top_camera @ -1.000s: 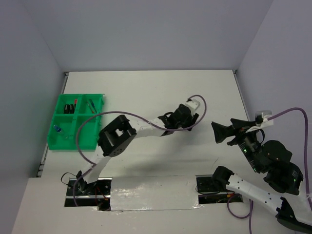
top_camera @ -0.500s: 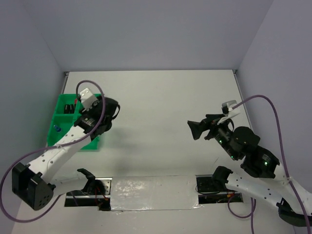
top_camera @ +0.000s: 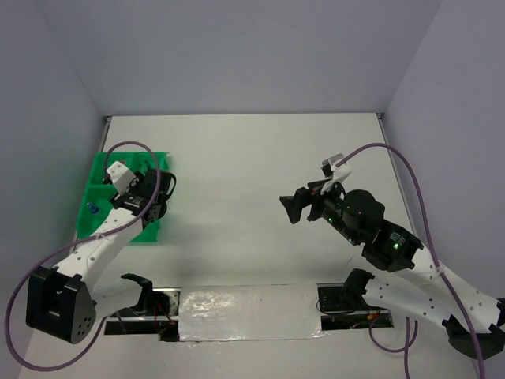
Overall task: Sort the stationery into containers
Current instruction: Place the stationery in the storage box.
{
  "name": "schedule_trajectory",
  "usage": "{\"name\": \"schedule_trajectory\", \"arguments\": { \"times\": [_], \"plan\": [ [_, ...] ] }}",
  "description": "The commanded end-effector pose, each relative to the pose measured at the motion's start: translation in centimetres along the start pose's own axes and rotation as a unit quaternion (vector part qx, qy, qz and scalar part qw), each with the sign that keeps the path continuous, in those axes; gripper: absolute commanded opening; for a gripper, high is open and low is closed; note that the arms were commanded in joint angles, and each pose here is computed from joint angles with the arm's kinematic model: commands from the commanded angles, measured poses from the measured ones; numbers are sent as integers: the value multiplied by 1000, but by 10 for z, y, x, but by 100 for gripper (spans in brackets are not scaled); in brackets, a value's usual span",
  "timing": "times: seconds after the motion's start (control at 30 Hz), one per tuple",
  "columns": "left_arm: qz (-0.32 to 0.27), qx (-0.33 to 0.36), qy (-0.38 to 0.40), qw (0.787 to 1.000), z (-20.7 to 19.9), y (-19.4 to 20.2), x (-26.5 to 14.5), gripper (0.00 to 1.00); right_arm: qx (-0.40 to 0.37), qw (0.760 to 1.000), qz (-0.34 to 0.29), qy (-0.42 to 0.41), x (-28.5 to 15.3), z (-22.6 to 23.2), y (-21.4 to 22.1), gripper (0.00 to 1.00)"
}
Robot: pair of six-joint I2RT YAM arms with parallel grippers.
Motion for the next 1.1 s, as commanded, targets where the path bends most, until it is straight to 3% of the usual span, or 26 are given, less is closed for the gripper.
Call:
{"name": "schedule_trajectory", "arguments": {
  "times": [0.0,0.37,0.77,0.93,1.07],
  "plan": [
    [-34,-35,-8,999,-6,-12,12,16,0,999,-26,-23,3,7,-12,100],
    [-19,-20,-17,999,-8,6,47,46,-3,999,-15,-28,9,9,-8,100],
    [-10,-15,-28,999,-7,18,54,94,-5,999,-7,-37,14,12,-6,100],
    [-14,-16,-21,1000,-8,10,51,99,-3,999,-15,-42,11,14,-12,100],
    [-6,0,36,999,-21,-8,35,99,0,999,-26,-44,4,15,-21,100]
  ]
}}
Point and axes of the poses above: each gripper's point midway between its finger pads, its own x axis out along the fingers, its own z axis along the line the jaws close on, y = z × x, the point moved 4 cm from there along -x, back along the fingers, and after that the axes turned 14 degrees about x, right-handed, at the moved point
